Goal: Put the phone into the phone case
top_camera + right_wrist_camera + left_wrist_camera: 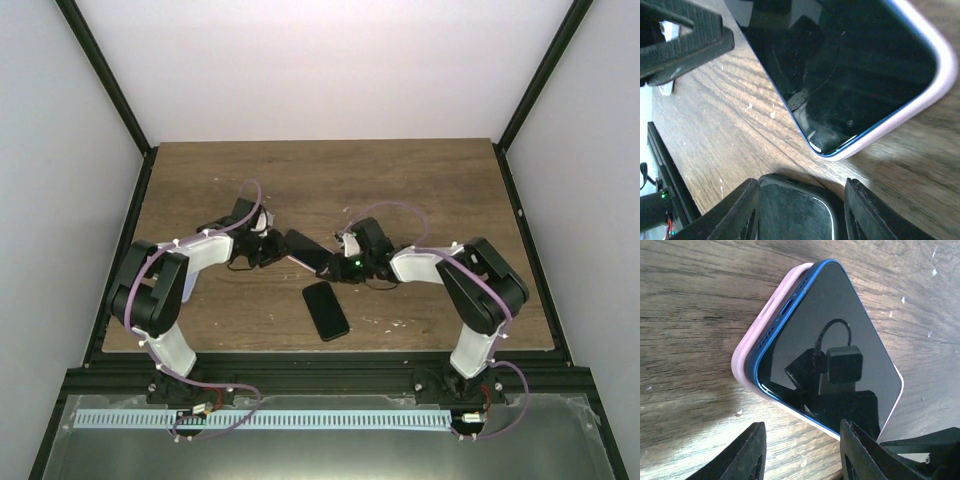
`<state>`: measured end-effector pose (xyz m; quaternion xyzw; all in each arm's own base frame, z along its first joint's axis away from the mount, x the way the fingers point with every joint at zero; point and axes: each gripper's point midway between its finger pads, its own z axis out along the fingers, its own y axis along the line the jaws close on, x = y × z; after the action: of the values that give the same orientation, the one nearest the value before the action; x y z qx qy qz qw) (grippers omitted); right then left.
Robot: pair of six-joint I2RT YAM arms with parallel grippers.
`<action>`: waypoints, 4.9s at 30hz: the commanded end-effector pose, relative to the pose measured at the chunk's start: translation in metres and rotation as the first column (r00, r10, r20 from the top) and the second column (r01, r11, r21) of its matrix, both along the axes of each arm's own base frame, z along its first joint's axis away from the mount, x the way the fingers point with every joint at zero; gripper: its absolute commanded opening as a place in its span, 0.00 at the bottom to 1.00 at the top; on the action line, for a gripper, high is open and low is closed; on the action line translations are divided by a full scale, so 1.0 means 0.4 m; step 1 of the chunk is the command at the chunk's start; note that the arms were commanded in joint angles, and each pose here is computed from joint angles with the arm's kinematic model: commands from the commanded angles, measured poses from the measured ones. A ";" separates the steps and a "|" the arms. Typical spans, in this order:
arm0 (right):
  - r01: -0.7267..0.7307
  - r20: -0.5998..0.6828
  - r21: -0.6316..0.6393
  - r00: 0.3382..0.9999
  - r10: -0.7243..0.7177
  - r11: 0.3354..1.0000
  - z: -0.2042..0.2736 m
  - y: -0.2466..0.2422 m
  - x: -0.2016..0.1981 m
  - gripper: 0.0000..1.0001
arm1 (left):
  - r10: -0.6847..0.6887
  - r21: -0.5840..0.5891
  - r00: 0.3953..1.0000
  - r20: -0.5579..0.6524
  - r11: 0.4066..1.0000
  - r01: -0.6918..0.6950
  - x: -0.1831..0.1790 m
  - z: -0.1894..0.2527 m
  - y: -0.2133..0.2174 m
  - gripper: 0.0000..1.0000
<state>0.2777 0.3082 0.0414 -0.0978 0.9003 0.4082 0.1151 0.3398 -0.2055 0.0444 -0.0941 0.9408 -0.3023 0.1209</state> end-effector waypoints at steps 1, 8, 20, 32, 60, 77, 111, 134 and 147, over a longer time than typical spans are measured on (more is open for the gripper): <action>0.035 0.124 -0.073 0.992 -0.026 0.997 0.059 -0.040 0.061 0.50 | 0.017 -0.074 0.999 0.030 0.997 -0.015 0.015 0.022 -0.009 0.43; 0.048 0.253 -0.075 0.967 -0.028 0.996 0.123 -0.042 0.178 0.56 | 0.051 -0.061 0.999 0.008 0.997 -0.051 0.033 -0.023 0.010 0.38; 0.051 0.198 -0.089 0.980 -0.033 0.995 0.035 -0.042 0.260 0.53 | 0.041 -0.118 0.999 -0.003 0.992 -0.041 0.095 -0.050 -0.036 0.21; 0.033 0.018 0.022 0.999 -0.033 0.999 -0.007 -0.003 0.198 0.52 | -0.030 -0.174 0.999 -0.036 0.984 0.023 0.078 -0.038 -0.083 0.22; -0.022 -0.011 0.307 1.000 0.027 0.951 0.077 0.060 0.171 0.19 | -0.015 -0.273 0.998 -0.059 0.962 -0.002 0.005 -0.002 -0.065 0.19; -0.127 0.164 0.426 0.985 0.062 0.896 0.295 0.028 0.088 0.12 | -0.014 -0.467 0.968 0.251 0.874 0.133 -0.019 0.386 0.018 0.54; -0.227 0.263 0.677 0.963 0.058 0.700 0.629 -0.021 -0.060 0.14 | -0.007 -0.705 0.931 0.365 0.651 0.281 -0.136 0.561 -0.012 0.59; -0.254 0.251 0.606 0.960 0.121 0.754 0.556 -0.026 -0.104 0.42 | -0.154 -0.668 0.898 0.412 0.619 0.413 -0.163 0.546 -0.054 0.00; -0.295 0.248 0.537 0.951 0.186 0.790 0.568 -0.002 -0.071 0.57 | -0.304 -0.622 0.824 0.477 0.546 0.562 -0.220 0.565 -0.074 0.00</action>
<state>0.2488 0.3027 0.2654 -0.1883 0.7042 0.6607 0.1794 0.2609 -0.2305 0.2537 0.0883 0.7099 -0.6869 0.1279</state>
